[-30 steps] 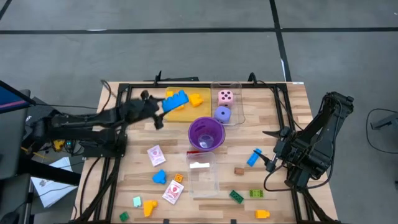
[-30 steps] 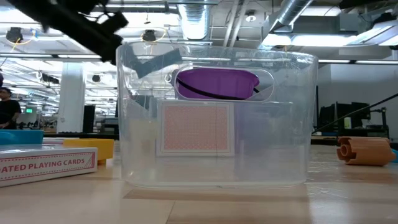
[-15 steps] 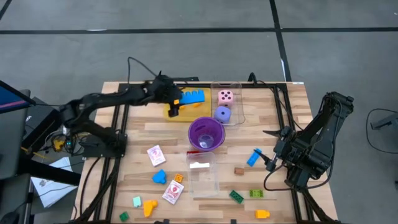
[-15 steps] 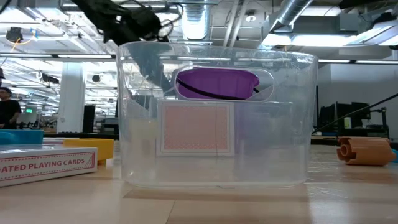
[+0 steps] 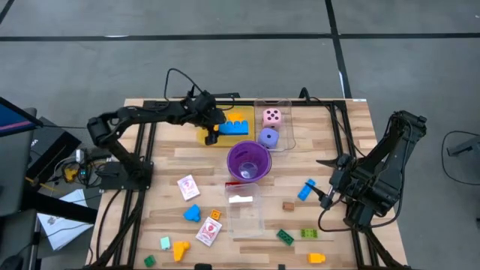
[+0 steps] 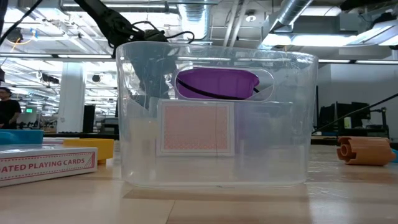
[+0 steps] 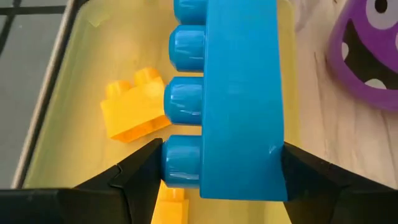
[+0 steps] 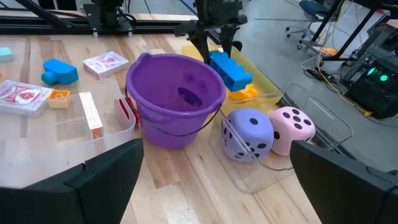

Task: Pick & Place Toys
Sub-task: Put the blue game piece into the yellow bin, then put the green game piece into the yellow bin

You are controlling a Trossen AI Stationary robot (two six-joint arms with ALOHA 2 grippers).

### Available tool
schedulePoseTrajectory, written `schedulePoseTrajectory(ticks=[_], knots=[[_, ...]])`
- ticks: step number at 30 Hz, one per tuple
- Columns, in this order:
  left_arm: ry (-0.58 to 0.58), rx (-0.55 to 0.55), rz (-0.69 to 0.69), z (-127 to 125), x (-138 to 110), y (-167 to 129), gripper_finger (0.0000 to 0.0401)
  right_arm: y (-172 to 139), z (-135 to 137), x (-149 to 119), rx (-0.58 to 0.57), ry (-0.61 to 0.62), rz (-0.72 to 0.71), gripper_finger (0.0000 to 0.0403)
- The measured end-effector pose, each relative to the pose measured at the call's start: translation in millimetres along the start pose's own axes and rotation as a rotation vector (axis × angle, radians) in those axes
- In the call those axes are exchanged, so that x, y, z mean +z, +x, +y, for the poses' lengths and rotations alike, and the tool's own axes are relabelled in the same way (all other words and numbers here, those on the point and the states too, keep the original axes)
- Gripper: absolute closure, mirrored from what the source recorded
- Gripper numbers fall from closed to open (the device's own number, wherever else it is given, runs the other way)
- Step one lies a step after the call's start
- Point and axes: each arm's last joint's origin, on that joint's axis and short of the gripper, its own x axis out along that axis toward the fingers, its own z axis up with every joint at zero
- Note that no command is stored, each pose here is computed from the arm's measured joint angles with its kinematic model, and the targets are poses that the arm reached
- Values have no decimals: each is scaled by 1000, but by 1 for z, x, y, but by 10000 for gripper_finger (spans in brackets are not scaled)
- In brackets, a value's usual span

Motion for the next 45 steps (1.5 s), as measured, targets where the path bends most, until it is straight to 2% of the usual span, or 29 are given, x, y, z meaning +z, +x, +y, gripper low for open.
schedulePoseTrajectory(ticks=[13,26,37,45], knots=[[-9,-22,34,1,-9,29,144,0,0,0,1,2,0,5],[-1,-49,19,-2,-8,31,140,0,0,0,1,3,0,5],[-3,-52,18,-2,-8,31,71,0,0,0,3,3,6,5],[-1,-51,18,-2,-8,31,69,0,0,0,3,3,8,5]])
